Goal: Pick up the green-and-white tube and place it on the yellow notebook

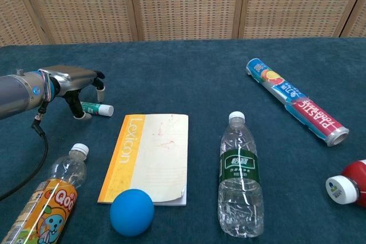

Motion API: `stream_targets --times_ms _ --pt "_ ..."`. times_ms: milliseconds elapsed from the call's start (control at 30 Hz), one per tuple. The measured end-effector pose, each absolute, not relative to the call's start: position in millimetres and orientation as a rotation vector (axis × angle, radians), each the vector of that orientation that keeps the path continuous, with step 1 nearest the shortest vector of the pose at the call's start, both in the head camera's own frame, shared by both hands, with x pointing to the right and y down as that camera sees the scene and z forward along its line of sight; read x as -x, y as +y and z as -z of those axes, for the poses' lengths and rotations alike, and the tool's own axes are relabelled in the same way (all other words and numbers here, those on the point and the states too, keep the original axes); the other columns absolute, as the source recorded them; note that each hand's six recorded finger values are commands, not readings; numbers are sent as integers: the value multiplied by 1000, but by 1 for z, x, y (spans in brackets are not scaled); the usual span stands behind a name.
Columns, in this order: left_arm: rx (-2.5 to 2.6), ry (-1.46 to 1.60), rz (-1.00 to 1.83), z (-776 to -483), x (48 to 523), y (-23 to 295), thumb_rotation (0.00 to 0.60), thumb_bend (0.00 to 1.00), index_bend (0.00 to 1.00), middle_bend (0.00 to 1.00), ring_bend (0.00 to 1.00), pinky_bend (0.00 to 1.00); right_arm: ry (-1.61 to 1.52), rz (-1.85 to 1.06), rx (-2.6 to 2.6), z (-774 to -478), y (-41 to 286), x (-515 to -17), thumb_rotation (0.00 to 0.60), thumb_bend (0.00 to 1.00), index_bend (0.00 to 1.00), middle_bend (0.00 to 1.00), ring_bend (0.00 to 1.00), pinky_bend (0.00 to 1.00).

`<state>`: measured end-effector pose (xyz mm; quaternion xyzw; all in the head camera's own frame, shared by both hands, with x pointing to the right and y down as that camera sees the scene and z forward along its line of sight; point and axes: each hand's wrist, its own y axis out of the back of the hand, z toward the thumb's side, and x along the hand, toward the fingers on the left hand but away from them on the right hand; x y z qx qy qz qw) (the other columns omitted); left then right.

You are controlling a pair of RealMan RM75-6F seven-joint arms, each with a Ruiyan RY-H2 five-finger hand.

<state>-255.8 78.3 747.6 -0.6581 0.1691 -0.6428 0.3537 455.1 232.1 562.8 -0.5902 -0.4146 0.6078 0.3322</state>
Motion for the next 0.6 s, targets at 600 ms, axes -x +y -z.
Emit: stream_targets --times_ms 600 --pt "1679 433 1661 -748 252 85 600 394 544 0 0 0 -1081 -1573 1540 -560 234 -451 600 0 50 0 0 0"
